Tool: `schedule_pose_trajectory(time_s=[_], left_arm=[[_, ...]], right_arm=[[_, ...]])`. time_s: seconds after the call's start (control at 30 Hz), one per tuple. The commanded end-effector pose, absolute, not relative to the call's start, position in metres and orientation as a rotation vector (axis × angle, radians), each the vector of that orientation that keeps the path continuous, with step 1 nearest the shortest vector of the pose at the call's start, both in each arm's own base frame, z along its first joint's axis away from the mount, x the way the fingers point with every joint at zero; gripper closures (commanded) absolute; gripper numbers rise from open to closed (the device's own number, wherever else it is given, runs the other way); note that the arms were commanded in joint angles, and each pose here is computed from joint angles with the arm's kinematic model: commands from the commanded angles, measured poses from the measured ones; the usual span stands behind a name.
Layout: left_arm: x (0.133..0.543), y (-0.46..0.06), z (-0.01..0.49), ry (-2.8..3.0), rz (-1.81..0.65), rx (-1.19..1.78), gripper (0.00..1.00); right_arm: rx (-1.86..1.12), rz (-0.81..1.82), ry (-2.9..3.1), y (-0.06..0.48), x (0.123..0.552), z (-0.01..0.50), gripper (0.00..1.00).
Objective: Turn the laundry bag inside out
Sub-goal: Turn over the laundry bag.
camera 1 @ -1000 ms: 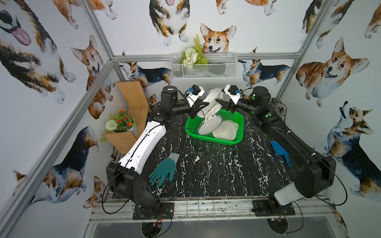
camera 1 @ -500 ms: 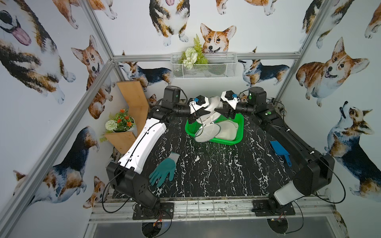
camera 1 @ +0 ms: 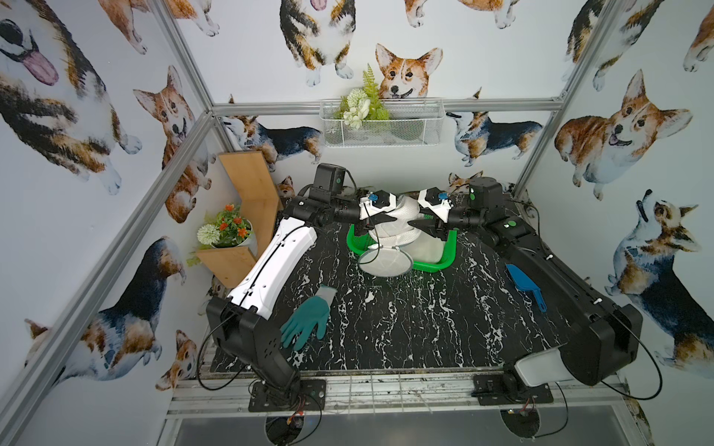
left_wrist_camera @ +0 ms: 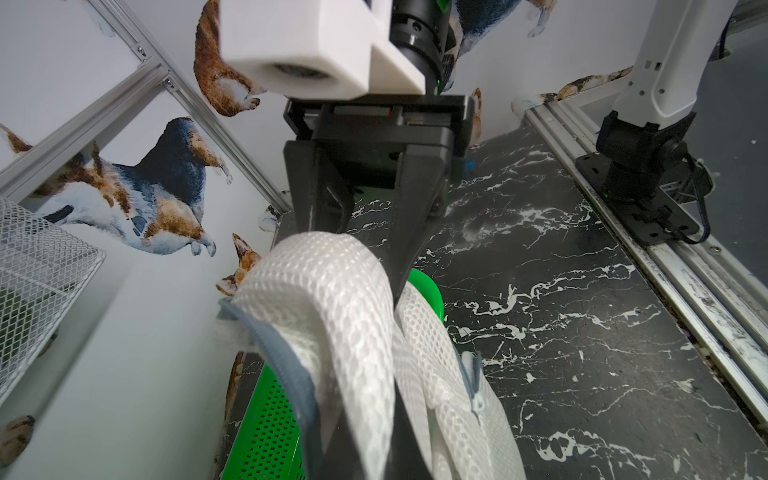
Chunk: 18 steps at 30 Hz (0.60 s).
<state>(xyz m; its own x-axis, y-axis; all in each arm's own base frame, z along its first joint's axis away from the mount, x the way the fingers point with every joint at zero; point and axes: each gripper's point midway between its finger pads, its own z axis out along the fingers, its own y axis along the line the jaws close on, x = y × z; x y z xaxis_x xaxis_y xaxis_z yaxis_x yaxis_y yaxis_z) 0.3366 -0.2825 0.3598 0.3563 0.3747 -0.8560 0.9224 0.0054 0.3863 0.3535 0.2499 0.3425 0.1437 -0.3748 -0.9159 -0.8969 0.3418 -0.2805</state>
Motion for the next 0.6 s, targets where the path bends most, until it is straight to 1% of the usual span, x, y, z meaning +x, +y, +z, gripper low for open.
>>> schedule_pose_trajectory(time_s=[0.0, 0.13, 0.33, 0.43, 0.57], left_arm=[[0.350, -0.285, 0.367, 1.163, -0.585, 1.546, 1.00], [0.355, -0.284, 0.368, 1.174, -0.561, 1.532, 1.00], [0.363, -0.280, 0.366, 1.207, -0.503, 1.512, 1.00], [0.362, -0.280, 0.372, 1.203, -0.535, 1.482, 1.00], [0.352, -0.283, 0.389, 1.147, -0.645, 1.405, 1.00]], right_arm=[[-1.262, 0.638, 1.422, 0.254, 0.337, 0.345, 0.60], [-1.256, 0.649, 1.416, 0.253, 0.333, 0.349, 0.65], [-1.237, 0.670, 1.407, 0.252, 0.327, 0.355, 0.66], [-1.218, 0.683, 1.401, 0.251, 0.326, 0.356, 0.68], [-1.171, 0.688, 1.376, 0.250, 0.329, 0.362, 0.72]])
